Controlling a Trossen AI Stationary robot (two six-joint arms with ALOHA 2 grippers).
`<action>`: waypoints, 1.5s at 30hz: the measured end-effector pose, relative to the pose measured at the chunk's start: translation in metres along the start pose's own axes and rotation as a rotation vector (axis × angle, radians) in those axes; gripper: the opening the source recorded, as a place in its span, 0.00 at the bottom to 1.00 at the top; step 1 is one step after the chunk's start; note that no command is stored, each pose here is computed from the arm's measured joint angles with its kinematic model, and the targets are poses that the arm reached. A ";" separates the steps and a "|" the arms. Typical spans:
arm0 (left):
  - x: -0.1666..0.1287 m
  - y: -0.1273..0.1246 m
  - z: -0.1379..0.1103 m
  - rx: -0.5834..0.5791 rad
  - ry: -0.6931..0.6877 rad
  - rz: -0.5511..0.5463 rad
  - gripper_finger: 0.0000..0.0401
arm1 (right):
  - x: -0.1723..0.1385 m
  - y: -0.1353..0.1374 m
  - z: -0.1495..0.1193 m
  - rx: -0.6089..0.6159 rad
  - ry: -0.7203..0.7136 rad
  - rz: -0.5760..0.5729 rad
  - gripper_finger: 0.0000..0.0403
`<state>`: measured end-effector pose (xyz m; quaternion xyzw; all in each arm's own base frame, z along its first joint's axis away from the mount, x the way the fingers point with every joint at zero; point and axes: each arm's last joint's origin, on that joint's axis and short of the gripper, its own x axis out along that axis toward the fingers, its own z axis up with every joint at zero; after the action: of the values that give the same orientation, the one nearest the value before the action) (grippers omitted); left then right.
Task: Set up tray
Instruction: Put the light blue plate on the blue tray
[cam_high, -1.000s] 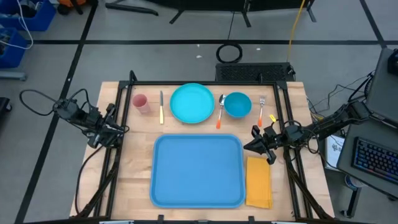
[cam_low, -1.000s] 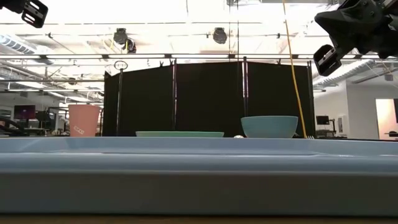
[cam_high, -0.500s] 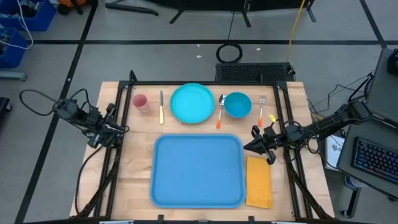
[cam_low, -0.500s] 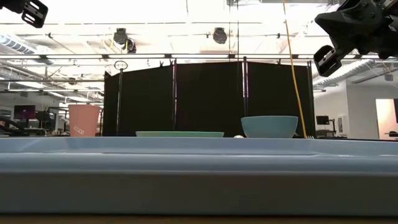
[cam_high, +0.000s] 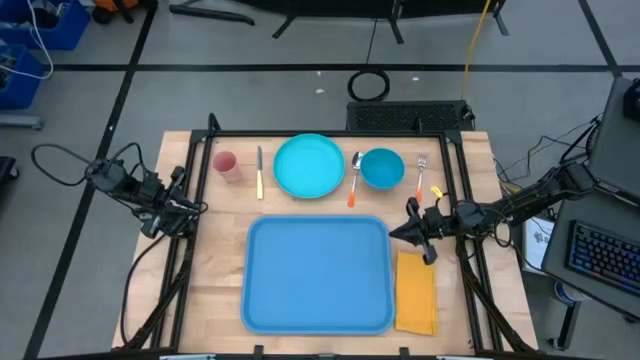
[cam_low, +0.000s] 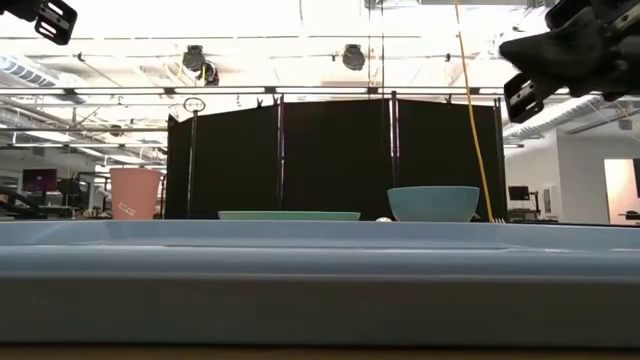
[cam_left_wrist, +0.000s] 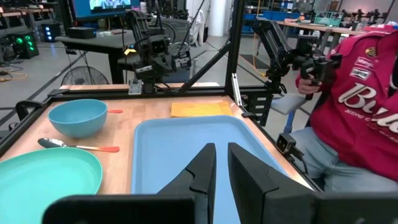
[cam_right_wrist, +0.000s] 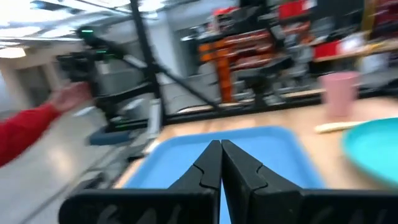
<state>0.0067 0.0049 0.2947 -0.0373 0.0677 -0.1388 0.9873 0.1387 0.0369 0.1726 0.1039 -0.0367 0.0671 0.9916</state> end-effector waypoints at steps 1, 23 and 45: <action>0.000 0.000 0.000 0.000 0.000 0.000 0.12 | 0.000 -0.001 0.000 -0.011 -0.008 -0.036 0.00; 0.006 -0.001 0.039 -0.097 -0.341 0.162 0.12 | -0.003 -0.012 0.004 -0.062 -0.085 -0.419 0.00; 0.076 -0.013 0.029 0.030 -0.095 0.459 0.12 | -0.002 -0.022 0.018 -0.121 -0.187 -0.439 0.00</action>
<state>0.0800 -0.0269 0.3155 -0.0126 0.0258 0.0903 0.9955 0.1386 0.0120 0.1853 0.0553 -0.1088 -0.1619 0.9792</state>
